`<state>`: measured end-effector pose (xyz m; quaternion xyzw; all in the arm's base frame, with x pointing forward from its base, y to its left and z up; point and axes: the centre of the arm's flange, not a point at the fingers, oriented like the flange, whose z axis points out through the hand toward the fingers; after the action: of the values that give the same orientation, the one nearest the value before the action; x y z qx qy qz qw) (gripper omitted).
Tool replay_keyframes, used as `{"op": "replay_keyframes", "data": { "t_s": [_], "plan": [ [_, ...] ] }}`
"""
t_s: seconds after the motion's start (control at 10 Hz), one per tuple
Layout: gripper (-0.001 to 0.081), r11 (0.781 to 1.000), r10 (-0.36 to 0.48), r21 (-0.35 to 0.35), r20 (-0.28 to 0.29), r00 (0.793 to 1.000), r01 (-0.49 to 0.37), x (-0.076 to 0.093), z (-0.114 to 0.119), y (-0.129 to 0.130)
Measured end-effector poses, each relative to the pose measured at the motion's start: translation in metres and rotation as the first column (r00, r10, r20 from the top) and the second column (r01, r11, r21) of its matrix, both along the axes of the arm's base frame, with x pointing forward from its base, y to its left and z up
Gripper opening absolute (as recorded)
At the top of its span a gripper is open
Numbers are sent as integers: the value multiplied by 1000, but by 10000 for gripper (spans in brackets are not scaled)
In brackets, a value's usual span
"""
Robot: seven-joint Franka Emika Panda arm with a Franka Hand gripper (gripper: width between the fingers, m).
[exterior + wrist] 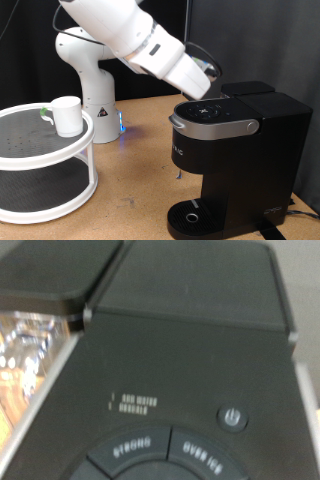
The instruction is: Make a cup of coffee with the keurig machine
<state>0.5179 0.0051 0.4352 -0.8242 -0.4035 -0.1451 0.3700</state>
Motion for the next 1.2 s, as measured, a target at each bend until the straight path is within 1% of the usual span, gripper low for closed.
{"op": "replay_keyframes", "data": {
  "t_s": [0.2, 0.4, 0.5, 0.6, 0.7, 0.8, 0.9, 1.0, 1.1, 1.2],
  "plan": [
    [1, 1000, 14, 23, 15, 1000, -14, -1, 20, -4],
    [1, 999, 13, 31, 34, 999, -14, -1, 36, -7],
    [1, 999, 8, 32, 41, 999, -9, -2, 41, -9],
    [1, 999, 8, 32, 38, 999, -9, -2, 40, -9],
    [1, 999, -12, 49, 42, 999, 10, -1, 38, -9],
    [1, 994, -66, 86, 64, 996, 61, 1, 36, -10],
    [1, 985, -125, 129, 86, 988, 114, -1, 33, -14],
    [1, 977, -156, 158, 78, 985, 142, -9, 31, -20],
    [1, 970, -175, 179, 42, 984, 165, -19, 28, -29],
    [1, 963, -189, 194, -7, 982, 186, -30, 28, -38]
  ]
}}
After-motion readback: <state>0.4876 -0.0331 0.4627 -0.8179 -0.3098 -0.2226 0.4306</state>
